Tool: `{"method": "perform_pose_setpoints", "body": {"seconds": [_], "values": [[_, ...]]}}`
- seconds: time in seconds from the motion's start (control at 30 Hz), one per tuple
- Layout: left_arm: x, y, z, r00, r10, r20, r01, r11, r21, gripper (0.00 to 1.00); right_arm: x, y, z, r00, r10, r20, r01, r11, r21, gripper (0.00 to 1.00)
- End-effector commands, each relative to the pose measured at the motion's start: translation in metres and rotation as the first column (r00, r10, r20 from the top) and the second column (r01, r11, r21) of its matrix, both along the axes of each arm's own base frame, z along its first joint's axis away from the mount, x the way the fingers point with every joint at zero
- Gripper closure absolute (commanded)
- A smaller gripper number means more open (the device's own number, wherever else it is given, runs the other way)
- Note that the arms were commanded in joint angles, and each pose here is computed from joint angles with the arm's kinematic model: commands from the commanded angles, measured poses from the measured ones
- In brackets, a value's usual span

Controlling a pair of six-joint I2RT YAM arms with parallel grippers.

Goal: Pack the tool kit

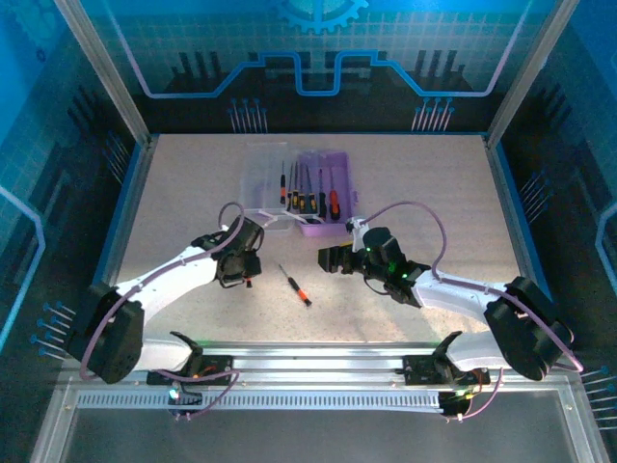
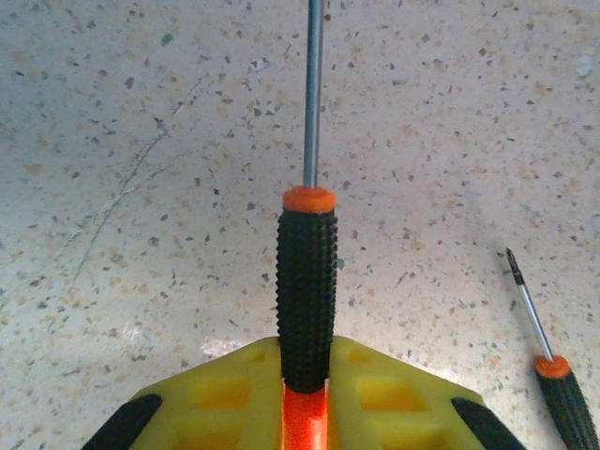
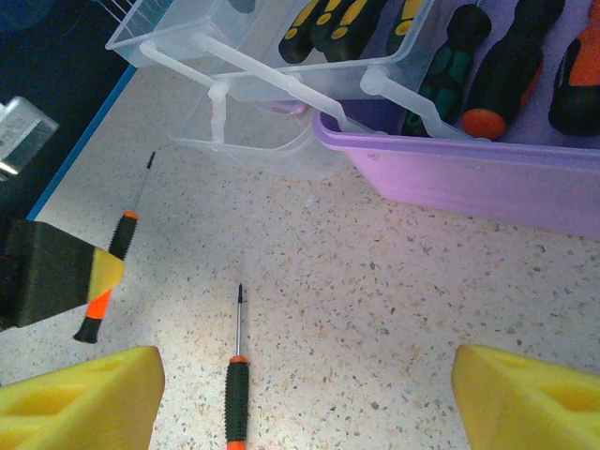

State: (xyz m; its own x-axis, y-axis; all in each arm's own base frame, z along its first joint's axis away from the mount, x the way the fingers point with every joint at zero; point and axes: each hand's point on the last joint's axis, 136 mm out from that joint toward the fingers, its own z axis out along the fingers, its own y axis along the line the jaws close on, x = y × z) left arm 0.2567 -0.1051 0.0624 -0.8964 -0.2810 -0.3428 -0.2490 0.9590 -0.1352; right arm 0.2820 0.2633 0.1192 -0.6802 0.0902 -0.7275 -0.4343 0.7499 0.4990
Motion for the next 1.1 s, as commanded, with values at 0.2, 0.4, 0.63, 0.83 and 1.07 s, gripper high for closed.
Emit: {"method": "perform_pose_setpoints", "body": {"seconds": [0.2, 0.4, 0.63, 0.83, 1.07], "values": [[0.013, 0.000, 0.057, 0.988, -0.058, 0.143, 0.057, 0.998, 0.009, 0.84, 0.007, -0.001, 0.007, 0.999, -0.037, 0.013, 0.037, 0.999, -0.001, 0.19], [0.039, -0.008, 0.086, 0.974, -0.125, 0.189, 0.115, 0.991, 0.062, 0.85, 0.008, -0.005, 0.010, 0.999, -0.051, 0.019, 0.051, 0.999, -0.003, 0.19], [0.095, -0.023, 0.131, 0.946, -0.201, 0.255, 0.180, 0.978, 0.105, 0.85, 0.011, -0.012, 0.008, 0.996, -0.083, 0.019, 0.083, 0.996, -0.012, 0.19], [0.148, -0.033, 0.146, 0.938, -0.218, 0.270, 0.198, 0.975, 0.102, 0.85, 0.013, -0.018, 0.009, 0.995, -0.101, 0.023, 0.101, 0.995, -0.022, 0.19], [0.203, -0.057, 0.131, 0.944, -0.216, 0.249, 0.206, 0.976, 0.065, 0.88, 0.015, -0.022, 0.007, 0.993, -0.113, 0.016, 0.114, 0.993, -0.029, 0.19]]}}
